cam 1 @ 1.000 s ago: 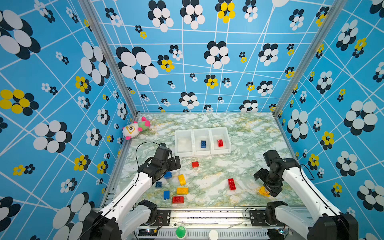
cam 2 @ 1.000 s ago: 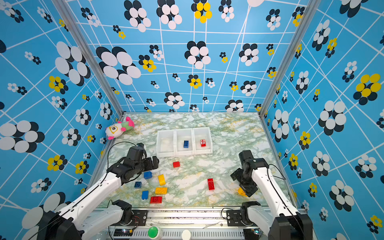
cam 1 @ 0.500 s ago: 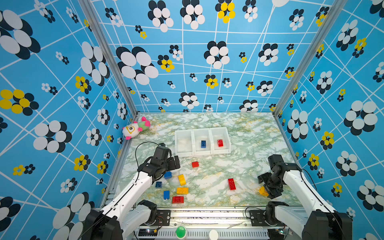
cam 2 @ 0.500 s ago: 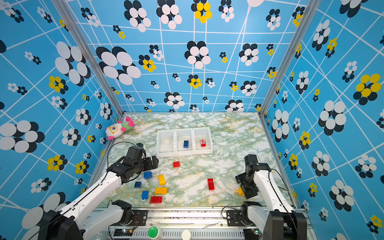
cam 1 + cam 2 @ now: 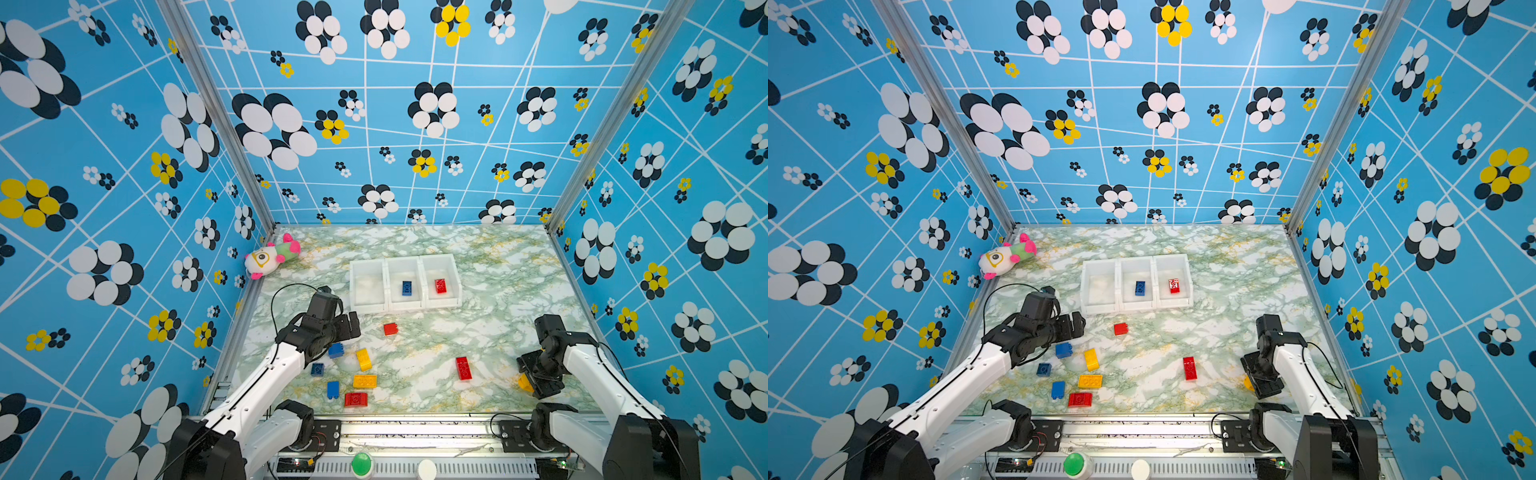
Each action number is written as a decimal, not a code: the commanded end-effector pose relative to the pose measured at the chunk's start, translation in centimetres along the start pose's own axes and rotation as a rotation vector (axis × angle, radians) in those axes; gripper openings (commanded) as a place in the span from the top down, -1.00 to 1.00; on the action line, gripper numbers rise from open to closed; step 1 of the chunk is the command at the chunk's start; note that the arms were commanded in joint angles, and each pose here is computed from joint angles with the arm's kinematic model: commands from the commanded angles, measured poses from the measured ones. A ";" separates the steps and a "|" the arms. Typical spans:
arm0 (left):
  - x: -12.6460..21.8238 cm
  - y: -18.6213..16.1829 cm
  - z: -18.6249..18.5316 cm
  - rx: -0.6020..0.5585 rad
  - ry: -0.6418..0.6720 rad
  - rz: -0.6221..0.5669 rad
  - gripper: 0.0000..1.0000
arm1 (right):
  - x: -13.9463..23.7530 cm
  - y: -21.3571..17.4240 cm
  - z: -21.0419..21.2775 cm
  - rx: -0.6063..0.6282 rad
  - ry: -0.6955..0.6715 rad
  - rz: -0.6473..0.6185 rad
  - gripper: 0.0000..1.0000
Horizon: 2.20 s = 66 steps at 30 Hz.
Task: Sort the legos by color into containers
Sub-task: 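Lower the right gripper onto the small yellow brick and grasp it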
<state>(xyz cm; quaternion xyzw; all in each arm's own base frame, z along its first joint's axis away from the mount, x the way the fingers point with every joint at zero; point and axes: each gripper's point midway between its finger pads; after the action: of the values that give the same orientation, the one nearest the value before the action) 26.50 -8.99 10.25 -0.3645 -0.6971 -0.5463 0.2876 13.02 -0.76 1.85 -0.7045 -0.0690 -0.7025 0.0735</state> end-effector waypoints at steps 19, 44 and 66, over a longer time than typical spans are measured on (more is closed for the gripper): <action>0.6 -0.1 0.3 0.008 0.001 -0.005 -0.99 | 2.2 0.7 2.3 0.121 0.081 -0.025 -0.03; -1.3 -0.2 1.5 0.091 -0.008 0.036 -0.99 | 4.9 8.5 6.4 0.188 0.113 -0.093 -0.58; -1.5 0.5 2.2 0.135 -0.022 0.019 -0.98 | 1.0 6.8 6.3 0.204 0.082 0.024 -0.27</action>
<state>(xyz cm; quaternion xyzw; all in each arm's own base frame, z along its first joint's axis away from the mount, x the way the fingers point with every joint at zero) 27.81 -7.13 9.35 -0.3550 -0.7284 -0.5002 0.3054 20.98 -6.12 3.37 -0.6586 -0.1228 -0.7268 0.1516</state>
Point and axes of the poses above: each gripper's point midway between its finger pads, its own x axis back along the fingers, its own z axis along the line the jaws close on, y = z × x, and after that the axes turned 6 degrees about -x, right-handed
